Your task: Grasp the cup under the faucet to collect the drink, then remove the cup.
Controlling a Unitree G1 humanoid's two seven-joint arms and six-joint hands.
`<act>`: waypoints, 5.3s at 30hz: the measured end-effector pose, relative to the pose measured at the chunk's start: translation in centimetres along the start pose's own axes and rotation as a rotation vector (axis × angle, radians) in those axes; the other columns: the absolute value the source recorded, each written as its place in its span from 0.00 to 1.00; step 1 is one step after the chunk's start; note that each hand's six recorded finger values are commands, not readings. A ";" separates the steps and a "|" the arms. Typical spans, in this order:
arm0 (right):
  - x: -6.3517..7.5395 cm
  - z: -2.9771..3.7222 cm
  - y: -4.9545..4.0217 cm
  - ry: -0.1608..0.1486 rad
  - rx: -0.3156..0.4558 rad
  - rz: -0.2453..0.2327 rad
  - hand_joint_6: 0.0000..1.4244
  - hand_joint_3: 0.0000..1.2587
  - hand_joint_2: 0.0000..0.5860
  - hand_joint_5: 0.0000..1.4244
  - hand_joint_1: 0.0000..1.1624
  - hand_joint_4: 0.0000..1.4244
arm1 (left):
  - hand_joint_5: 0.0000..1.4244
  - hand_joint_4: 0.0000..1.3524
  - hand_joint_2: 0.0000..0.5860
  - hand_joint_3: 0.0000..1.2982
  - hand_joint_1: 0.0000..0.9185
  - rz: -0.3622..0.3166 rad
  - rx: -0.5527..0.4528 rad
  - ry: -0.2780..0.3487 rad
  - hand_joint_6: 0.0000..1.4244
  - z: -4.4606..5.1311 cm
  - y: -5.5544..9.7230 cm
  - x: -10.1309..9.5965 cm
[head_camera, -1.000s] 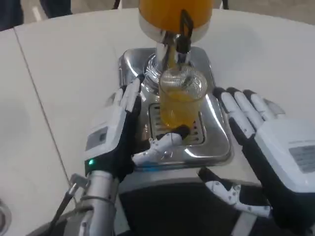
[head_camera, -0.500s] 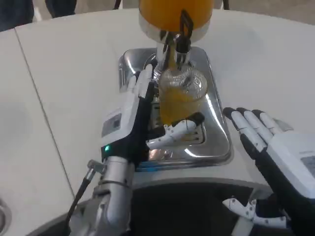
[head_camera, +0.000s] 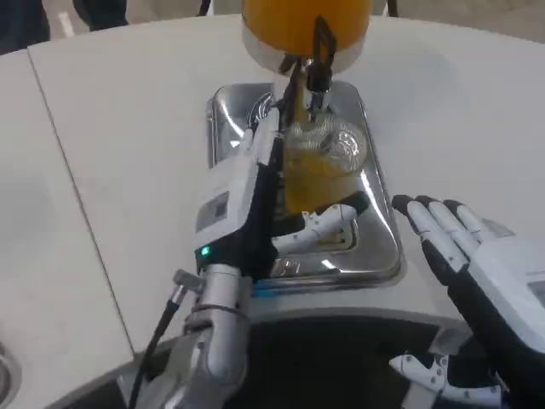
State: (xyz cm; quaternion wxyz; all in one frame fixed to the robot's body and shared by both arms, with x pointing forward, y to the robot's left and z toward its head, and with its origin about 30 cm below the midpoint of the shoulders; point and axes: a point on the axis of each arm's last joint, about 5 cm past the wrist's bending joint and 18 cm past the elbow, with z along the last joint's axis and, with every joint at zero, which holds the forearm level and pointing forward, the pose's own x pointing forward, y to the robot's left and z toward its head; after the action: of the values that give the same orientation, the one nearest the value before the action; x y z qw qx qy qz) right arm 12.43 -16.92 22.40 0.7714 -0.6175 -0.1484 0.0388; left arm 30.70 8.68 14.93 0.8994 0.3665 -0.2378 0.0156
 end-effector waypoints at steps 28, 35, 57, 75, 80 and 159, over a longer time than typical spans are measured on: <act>1.4 -1.01 -1.17 0.103 0.033 0.023 0.06 0.00 0.55 0.00 0.52 0.00 | 0.70 0.38 0.11 0.20 0.63 0.082 -0.055 -0.005 0.96 2.75 -3.6 0.7; 1.6 -0.99 -1.52 0.129 0.039 0.049 0.06 0.00 0.56 0.00 0.52 0.00 | 0.96 0.86 0.10 0.68 0.64 0.201 -0.056 0.029 1.00 2.97 -4.9 0.1; 2.3 -0.78 -1.51 0.109 0.056 0.070 0.06 0.00 0.58 0.00 0.52 0.00 | 0.95 0.80 0.00 0.90 0.74 0.274 -0.122 0.055 1.00 1.93 -4.5 -0.2; 3.1 -1.20 -0.15 0.096 0.113 0.029 0.07 0.00 0.61 0.00 0.53 0.00 | 0.96 0.78 0.00 0.91 0.73 0.307 -0.077 0.030 1.00 -0.79 -0.7 0.4; 3.4 -1.37 -0.06 0.098 0.120 -0.007 0.07 0.00 0.61 0.00 0.53 0.00 | 0.96 0.78 0.00 0.92 0.73 0.322 -0.064 0.057 1.00 -1.69 0.6 0.3; 2.1 -1.00 2.35 -0.077 -0.101 -0.051 0.00 0.00 0.79 0.00 0.36 0.00 | 0.95 0.75 0.00 0.90 0.73 0.208 -0.185 -0.179 1.00 1.90 6.8 -12.1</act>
State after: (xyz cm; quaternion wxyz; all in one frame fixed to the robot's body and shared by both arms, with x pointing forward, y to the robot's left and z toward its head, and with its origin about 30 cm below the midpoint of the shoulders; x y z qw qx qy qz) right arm 14.98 -16.80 20.31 0.7339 -0.6496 -0.1956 0.0351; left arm 17.83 14.14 15.22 0.8982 0.2552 -0.3540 0.0540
